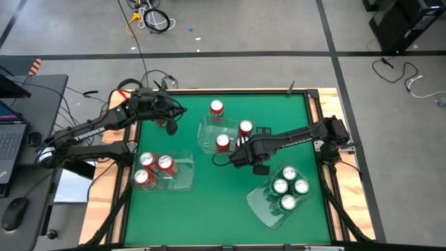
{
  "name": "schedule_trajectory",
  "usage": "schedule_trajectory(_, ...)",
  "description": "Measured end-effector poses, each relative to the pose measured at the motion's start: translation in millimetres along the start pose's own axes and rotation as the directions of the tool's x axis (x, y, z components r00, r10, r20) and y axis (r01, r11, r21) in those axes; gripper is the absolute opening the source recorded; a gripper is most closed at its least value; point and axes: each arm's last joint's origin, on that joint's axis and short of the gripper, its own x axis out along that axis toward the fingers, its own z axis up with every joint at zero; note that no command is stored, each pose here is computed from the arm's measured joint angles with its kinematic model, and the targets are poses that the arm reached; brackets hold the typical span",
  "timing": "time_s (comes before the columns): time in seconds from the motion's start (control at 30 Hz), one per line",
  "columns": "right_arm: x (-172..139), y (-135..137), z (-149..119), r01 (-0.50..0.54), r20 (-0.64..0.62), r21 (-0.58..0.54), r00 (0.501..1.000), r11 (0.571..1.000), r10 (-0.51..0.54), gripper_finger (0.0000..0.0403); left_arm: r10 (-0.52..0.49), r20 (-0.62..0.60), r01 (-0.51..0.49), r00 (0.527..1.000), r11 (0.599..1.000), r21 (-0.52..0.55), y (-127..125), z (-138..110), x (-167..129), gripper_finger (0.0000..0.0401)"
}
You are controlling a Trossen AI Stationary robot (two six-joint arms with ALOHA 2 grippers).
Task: Sort soda cans
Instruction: Put the red black soda can into the top transparent bin
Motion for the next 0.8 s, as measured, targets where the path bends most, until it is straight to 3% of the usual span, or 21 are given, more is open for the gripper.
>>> schedule_trajectory(0.23,-17.8,-19.1,5.3,0.054,0.276,-0.002,0.960,0.999,-0.051,0.0005,0.074,-0.197,-0.079,0.978,0.997,-0.019,1.1,15.9,-21.0,0.0001)
schedule_trajectory(0.33,-34.2,-34.8,-0.2,0.055,0.460,0.037,0.885,0.998,-0.066,0.0003,0.064,-0.196,-0.069,0.978,0.997,-0.020,0.8,27.2,-29.0,0.0001)
schedule_trajectory(0.47,-47.9,-56.6,-13.6,0.027,0.662,0.097,0.745,0.995,-0.085,0.0001,0.053,-0.242,-0.060,0.969,0.998,-0.019,0.5,42.9,-40.4,0.0015)
schedule_trajectory(0.7,-34.3,-75.0,-30.6,-0.015,0.793,0.115,0.603,0.993,-0.083,0.0000,0.026,-0.485,-0.067,0.874,0.995,-0.068,1.9,60.6,-48.0,0.0103)
schedule_trajectory(0.8,-26.7,-76.3,-32.6,-0.024,0.804,0.084,0.592,0.996,-0.053,0.0000,-0.001,-0.597,-0.073,0.802,0.992,-0.100,2.8,58.6,-41.5,0.0159)
